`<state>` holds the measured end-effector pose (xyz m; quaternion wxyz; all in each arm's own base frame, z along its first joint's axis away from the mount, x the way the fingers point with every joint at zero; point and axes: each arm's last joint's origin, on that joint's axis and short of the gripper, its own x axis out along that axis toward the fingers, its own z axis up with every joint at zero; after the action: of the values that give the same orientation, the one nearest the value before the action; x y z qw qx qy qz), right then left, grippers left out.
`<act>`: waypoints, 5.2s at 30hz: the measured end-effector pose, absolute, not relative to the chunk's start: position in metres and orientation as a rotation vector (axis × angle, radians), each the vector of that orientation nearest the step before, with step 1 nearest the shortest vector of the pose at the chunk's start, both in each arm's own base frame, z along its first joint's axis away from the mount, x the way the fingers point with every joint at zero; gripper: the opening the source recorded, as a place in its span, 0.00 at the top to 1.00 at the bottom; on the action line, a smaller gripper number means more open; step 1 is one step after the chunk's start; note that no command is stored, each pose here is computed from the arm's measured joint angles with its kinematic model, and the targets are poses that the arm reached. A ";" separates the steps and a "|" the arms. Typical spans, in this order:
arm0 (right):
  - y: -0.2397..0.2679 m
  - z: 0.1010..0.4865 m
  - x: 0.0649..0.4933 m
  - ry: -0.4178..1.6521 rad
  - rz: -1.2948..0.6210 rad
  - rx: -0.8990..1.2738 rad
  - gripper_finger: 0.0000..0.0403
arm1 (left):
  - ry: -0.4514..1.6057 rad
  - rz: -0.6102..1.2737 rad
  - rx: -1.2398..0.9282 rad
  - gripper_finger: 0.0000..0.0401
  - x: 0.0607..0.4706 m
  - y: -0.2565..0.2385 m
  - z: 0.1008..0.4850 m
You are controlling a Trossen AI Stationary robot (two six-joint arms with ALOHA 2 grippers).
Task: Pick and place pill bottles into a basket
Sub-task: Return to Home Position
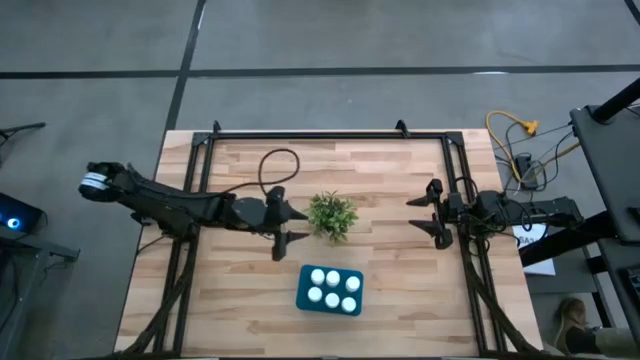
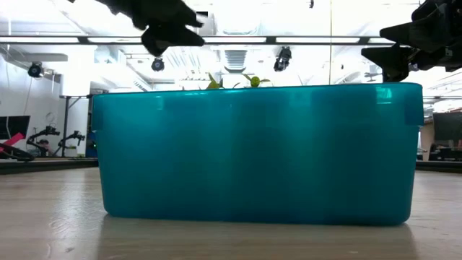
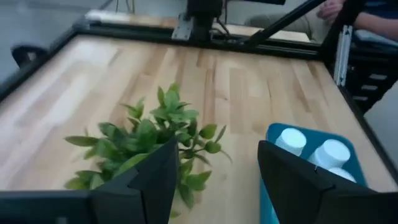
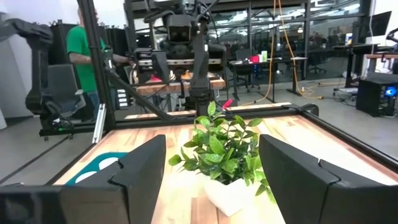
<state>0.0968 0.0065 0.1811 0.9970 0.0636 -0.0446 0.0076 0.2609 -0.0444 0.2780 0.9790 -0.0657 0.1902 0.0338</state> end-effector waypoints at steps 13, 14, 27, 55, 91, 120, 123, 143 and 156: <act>0.007 0.181 0.097 -0.089 0.017 0.127 0.37 | 0.254 -0.056 -0.038 0.49 0.218 -0.029 0.250; 0.007 0.181 0.097 -0.089 0.017 0.127 0.37 | 0.251 -0.056 -0.037 0.49 0.217 -0.029 0.248; 0.007 0.181 0.097 -0.089 0.017 0.127 0.37 | 0.233 -0.095 -0.030 0.49 0.195 -0.015 0.221; 0.007 0.181 0.097 -0.089 0.017 0.127 0.37 | -0.099 -0.060 -0.102 0.49 0.121 -0.004 0.216; 0.007 0.181 0.097 -0.090 0.017 0.127 0.36 | -0.019 -0.070 -0.116 0.74 0.109 -0.004 0.177; 0.007 0.181 0.097 -0.090 0.017 0.127 0.38 | 0.073 -0.102 -0.073 1.00 0.108 -0.005 0.162; 0.007 0.181 0.097 -0.090 0.017 0.127 0.38 | 0.078 -0.102 -0.073 1.00 0.108 -0.005 0.161; 0.007 0.181 0.097 -0.091 0.009 -0.041 0.37 | 0.083 -0.101 -0.073 1.00 0.108 -0.005 0.160; 0.007 0.181 0.097 -0.091 0.011 0.000 0.39 | 0.087 -0.101 -0.072 1.00 0.109 -0.005 0.160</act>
<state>0.0968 0.0065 0.1812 0.9990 0.0000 -0.0453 0.0055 0.1086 -0.0052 0.1600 0.9971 -0.0362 0.0434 -0.0503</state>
